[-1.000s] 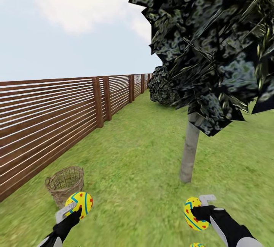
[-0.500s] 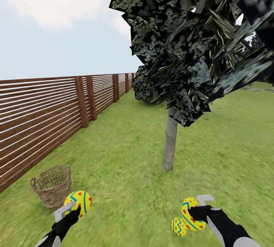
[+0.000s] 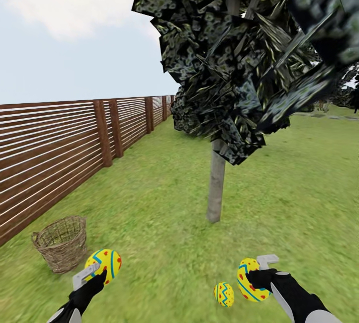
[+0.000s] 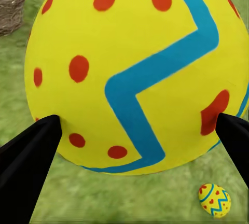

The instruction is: Take the three Easter eggs out of the wicker basket on the lawn in the garden, then place them on the lawn next to a single tree (choose any tree) so that all three eggs are next to the same tree and none are left in the basket.

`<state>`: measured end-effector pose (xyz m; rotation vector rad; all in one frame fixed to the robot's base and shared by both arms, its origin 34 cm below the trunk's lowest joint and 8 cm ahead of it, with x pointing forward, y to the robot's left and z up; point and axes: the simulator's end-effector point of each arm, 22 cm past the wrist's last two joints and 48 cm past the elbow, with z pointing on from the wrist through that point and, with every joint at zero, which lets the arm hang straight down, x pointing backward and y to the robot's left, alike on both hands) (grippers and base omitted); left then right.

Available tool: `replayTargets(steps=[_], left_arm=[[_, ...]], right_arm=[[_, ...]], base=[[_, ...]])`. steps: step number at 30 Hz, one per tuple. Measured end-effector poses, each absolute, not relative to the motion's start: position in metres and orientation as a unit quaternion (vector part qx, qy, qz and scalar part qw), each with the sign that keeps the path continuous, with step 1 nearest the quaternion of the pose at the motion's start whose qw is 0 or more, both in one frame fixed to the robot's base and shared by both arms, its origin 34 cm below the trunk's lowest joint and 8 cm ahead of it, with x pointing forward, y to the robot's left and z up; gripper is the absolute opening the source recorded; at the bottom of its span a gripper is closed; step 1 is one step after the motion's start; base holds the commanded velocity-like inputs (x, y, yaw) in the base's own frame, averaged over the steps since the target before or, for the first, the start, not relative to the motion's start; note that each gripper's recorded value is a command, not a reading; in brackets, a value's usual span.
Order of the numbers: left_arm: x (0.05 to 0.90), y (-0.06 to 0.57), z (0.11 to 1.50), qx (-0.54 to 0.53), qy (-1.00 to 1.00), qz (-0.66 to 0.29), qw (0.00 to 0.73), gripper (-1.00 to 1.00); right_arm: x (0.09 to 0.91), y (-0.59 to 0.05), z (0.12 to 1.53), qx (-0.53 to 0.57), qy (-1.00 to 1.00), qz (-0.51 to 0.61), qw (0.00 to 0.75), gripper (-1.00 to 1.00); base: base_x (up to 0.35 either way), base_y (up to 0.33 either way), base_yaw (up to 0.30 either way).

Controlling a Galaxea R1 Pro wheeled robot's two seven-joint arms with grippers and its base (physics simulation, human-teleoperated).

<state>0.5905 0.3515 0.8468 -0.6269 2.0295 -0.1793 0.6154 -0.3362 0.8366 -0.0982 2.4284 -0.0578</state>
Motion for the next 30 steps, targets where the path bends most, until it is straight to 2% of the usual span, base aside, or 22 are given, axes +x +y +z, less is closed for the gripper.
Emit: replayTargets(steps=[15,30], left_arm=[[0.594,0.352,0.853,-0.248,0.830,-0.086,0.492,-1.00],[0.594,0.353,0.852,-0.247,0.830,-0.087,0.492,-1.00]], right_arm=[[0.610,-0.320,0.828,-0.041,0.940,-0.014,0.339,-1.00],[0.607,-0.328,0.826,-0.033,0.943,-0.015,0.330,-1.00]], base=[[0.000,-0.322,0.252],[0.000,-0.323,0.009]])
